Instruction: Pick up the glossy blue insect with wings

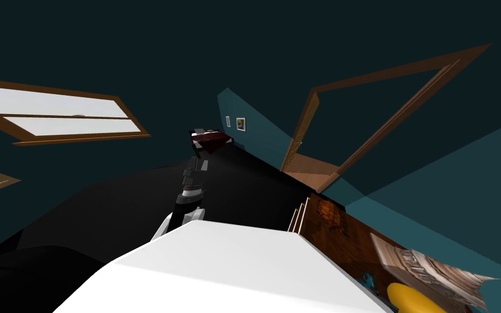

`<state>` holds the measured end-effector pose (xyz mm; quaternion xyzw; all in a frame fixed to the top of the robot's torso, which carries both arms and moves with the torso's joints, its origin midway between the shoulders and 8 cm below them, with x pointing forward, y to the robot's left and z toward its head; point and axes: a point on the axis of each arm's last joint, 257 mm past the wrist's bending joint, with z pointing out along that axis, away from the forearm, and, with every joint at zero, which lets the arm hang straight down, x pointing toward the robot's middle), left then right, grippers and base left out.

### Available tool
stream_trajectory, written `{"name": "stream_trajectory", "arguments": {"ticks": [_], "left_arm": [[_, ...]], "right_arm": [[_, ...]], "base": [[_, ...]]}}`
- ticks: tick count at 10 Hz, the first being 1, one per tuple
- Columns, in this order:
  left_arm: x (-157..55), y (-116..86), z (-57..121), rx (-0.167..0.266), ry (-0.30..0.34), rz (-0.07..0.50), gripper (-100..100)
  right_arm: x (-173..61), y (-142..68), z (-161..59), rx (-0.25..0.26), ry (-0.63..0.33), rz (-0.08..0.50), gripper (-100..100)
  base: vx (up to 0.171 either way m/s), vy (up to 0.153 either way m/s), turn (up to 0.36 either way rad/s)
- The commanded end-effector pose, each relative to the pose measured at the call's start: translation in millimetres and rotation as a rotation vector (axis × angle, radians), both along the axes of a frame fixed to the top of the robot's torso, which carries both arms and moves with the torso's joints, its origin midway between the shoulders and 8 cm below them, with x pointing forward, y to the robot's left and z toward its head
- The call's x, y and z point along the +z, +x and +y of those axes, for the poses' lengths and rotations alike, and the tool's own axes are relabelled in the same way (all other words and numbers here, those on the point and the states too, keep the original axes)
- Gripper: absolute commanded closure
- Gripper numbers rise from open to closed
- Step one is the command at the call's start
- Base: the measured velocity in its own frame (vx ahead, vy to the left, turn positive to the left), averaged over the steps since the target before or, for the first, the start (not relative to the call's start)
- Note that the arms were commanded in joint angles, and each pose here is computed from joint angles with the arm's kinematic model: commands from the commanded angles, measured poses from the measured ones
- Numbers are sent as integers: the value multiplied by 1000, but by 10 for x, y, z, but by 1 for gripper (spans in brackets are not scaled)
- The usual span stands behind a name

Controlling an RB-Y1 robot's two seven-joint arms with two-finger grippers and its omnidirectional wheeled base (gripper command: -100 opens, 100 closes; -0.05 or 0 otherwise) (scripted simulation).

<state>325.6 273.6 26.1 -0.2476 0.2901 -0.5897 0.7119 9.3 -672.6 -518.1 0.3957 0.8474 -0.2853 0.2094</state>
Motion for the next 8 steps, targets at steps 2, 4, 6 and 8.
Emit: {"name": "stream_trajectory", "arguments": {"ticks": [2,4,6,8], "left_arm": [[0,0,0,0,0,0,0],[0,0,0,0,0,0,0],[0,0,0,0,0,0,0],[0,0,0,0,0,0,0]], "right_arm": [[0,-2,0,0,0,0,0],[88,-69,-16,7,-1,2,100],[154,-121,-20,13,1,3,100],[141,-110,-6,11,1,2,0]], "base": [[0,0,0],[35,38,-48],[44,51,-38],[8,13,-4]]}}
